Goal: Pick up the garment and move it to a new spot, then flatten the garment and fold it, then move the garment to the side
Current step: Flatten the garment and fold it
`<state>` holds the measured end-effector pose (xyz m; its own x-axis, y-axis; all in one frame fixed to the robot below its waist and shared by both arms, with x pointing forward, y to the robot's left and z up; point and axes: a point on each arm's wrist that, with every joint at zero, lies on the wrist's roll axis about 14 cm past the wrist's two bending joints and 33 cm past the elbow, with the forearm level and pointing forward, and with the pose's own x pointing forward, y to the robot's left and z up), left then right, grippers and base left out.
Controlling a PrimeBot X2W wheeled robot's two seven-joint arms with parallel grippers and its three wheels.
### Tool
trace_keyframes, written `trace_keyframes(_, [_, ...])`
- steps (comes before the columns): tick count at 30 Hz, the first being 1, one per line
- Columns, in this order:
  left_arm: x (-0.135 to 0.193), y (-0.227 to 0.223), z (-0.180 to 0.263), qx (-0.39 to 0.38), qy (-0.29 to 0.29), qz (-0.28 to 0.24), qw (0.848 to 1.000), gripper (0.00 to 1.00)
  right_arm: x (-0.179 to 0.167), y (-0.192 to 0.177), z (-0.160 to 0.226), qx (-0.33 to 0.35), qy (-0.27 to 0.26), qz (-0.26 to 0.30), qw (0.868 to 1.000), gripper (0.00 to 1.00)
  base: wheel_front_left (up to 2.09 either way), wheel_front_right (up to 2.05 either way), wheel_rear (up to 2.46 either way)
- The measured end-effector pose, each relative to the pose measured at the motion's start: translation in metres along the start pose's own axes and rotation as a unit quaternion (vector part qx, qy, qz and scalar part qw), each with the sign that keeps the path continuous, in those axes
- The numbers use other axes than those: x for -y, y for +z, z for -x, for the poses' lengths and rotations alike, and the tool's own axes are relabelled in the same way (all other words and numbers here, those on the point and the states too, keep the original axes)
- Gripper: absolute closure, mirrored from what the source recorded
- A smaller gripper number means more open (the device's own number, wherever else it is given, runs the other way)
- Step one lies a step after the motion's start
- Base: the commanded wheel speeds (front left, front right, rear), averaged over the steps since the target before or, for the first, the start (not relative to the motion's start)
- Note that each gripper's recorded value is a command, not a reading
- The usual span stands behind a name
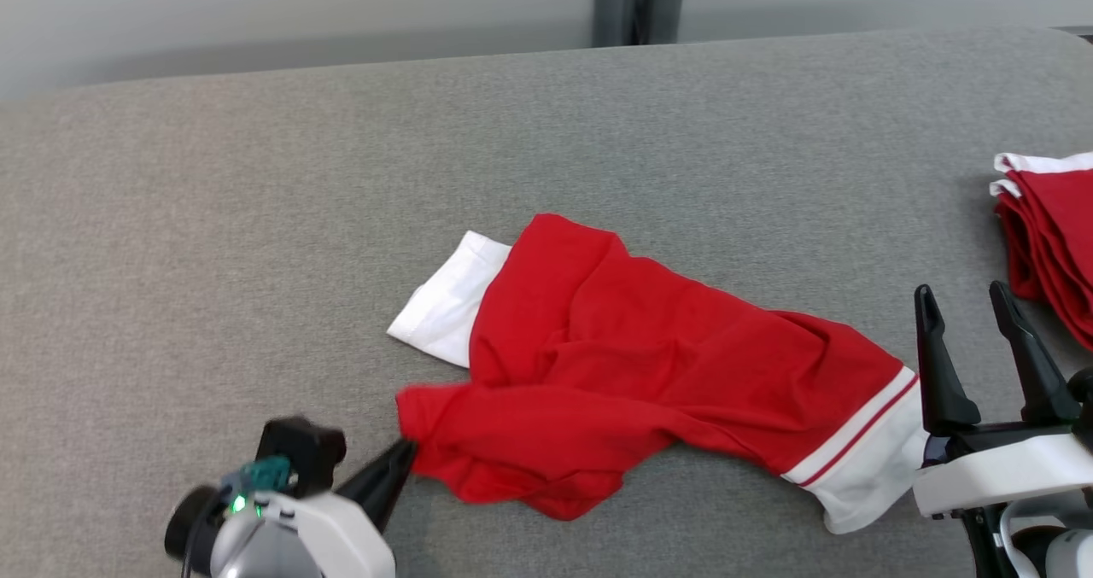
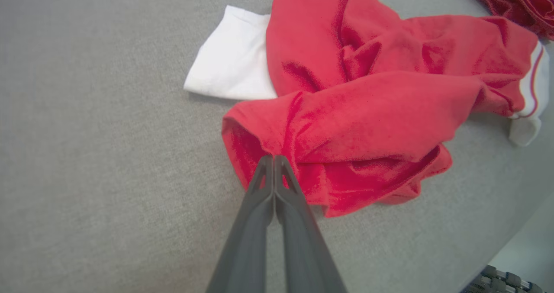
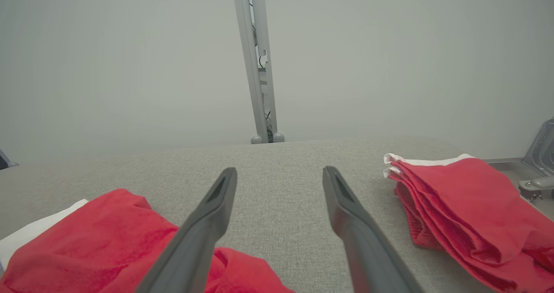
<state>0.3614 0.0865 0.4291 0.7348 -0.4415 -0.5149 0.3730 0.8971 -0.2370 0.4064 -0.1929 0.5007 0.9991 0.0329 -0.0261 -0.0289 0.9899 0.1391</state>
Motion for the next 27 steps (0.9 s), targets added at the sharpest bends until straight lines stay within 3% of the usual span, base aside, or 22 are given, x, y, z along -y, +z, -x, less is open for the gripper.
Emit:
trace_keyframes(8, [-0.012, -0.057, 0.023, -0.064, 0.025, 0.077, 0.995, 1.00, -0.014, -0.007, -0.013, -0.009, 0.024, 0.000, 1.000, 0.00, 0.00, 0.00, 0.00])
trace_keyframes(15, [-0.025, -0.070, 0.021, -0.062, 0.048, 0.088, 0.993, 1.00, -0.023, -0.008, -0.019, -0.013, 0.039, 0.000, 0.999, 0.00, 0.00, 0.00, 0.00])
trace_keyframes(16, [-0.026, -0.070, 0.020, -0.057, 0.052, 0.090, 0.993, 0.93, -0.023, -0.008, -0.019, -0.012, 0.039, 0.000, 0.999, 0.00, 0.00, 0.00, 0.00])
trace_keyframes(17, [-0.029, -0.069, 0.019, -0.051, 0.060, 0.092, 0.993, 0.39, -0.023, -0.007, -0.019, -0.012, 0.039, 0.000, 0.999, 0.00, 0.00, 0.00, 0.00])
trace_keyframes(18, [-0.033, -0.064, 0.019, -0.036, 0.069, 0.096, 0.992, 0.00, -0.022, -0.006, -0.019, -0.011, 0.038, 0.000, 0.999, 0.00, 0.00, 0.00, 0.00])
trace_keyframes(24, [-0.058, -0.013, 0.022, 0.087, 0.119, 0.111, 0.983, 0.00, -0.014, 0.007, -0.017, 0.009, 0.025, 0.004, 1.000, 0.00, 0.00, 0.00, 0.00])
trace_keyframes(27, [-0.070, 0.030, 0.032, 0.176, 0.143, 0.101, 0.969, 0.00, -0.011, 0.014, -0.015, 0.020, 0.022, 0.008, 1.000, 0.00, 0.00, 0.00, 0.00])
